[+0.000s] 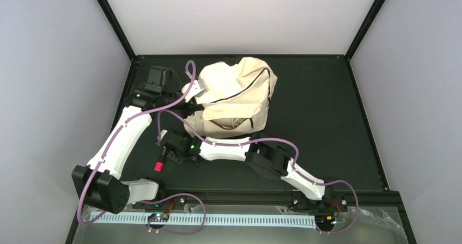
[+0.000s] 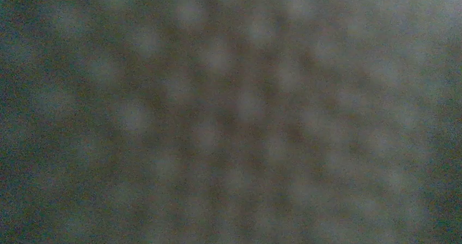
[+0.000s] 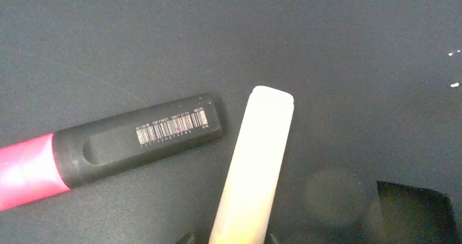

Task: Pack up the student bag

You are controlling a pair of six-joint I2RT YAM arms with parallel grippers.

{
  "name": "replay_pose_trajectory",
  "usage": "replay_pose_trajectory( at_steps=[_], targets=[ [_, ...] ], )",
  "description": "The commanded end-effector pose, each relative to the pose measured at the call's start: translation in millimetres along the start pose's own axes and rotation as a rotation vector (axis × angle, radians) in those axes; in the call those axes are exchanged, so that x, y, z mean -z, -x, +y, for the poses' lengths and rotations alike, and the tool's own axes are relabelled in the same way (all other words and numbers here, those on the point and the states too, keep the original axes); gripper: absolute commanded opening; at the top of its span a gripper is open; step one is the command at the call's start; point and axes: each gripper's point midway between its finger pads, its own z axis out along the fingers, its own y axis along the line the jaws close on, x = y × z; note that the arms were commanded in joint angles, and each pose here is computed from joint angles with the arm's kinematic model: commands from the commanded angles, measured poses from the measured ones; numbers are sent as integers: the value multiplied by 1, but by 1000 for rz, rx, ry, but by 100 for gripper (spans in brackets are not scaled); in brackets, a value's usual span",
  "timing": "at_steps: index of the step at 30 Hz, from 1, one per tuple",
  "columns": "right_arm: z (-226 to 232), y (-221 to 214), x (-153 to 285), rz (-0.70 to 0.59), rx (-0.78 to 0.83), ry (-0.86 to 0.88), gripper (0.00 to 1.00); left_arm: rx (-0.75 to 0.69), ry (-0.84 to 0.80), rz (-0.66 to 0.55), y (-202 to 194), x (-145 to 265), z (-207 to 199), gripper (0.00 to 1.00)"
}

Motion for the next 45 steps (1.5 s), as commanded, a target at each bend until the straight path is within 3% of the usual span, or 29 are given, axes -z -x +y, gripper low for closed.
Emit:
replay_pose_trajectory(
  at_steps=[1,4,10,15,19,23,28,34,42,45],
  targets=[
    [-12,-21,-11,86,-16,-25,32,-62,24,-56,21,13,2,2],
    [-13,-30,-5,108,2,-17,26,-63,26,-57,22,13,3,2],
    [-14,-58,23,192,75,19,23,-66,30,-54,22,15,3,2],
    [-20,-99,62,379,194,58,24,-73,36,-51,23,16,3,2],
    [-22,-157,96,559,228,116,27,-74,33,-57,25,16,3,2],
    [-34,-187,117,655,238,89,31,-74,27,-67,28,16,4,2],
    [-34,-178,110,625,239,77,48,-75,20,-84,31,16,3,2],
    [-24,-149,91,555,237,98,53,-78,25,-73,28,16,3,1],
    [-14,-122,72,491,235,121,53,-78,27,-73,28,16,3,2],
    [-15,-126,72,507,239,118,45,-81,30,-69,27,16,3,1]
  ],
)
